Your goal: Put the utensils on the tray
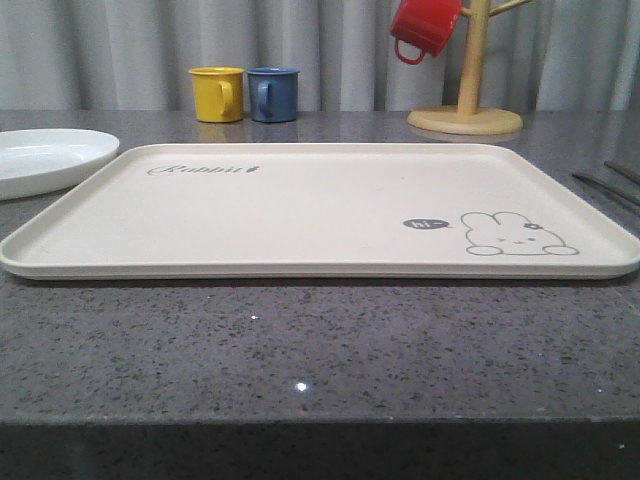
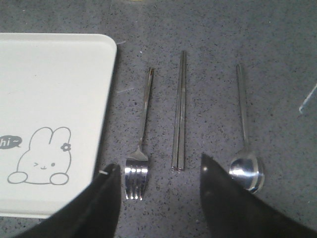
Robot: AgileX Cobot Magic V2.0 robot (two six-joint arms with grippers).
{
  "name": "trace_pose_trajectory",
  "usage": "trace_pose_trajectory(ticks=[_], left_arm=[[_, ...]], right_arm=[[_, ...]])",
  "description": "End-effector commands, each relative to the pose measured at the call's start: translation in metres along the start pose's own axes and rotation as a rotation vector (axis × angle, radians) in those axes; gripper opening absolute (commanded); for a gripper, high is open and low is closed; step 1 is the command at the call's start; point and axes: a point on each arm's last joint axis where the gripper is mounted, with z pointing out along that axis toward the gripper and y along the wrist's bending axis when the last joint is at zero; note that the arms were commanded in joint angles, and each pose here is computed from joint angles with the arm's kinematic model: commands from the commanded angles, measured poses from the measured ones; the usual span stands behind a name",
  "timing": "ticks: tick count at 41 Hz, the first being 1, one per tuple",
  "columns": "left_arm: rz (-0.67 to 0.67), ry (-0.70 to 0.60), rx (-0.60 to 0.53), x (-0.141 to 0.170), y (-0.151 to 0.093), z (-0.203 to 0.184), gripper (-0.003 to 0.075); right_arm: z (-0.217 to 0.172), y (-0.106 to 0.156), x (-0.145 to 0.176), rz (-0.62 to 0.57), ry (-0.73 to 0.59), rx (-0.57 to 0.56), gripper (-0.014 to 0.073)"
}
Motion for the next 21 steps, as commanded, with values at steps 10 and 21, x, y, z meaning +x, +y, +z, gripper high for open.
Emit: trace_pose_trajectory(ticks=[10, 21], left_arm=[[0.006, -0.100, 0.011, -0.0141, -0.0088, -0.0210, 0.0181], [0.009, -0.093, 0.012, -0.0134, -0.0088, -0.0209, -0.0006]], right_arm=[[-0.0058, 0.0000, -0.0151, -0.007, -0.092, 0.004, 0.0401], [-0.0058, 0.0000, -0.0151, -0.007, -0.092, 0.004, 0.0401]])
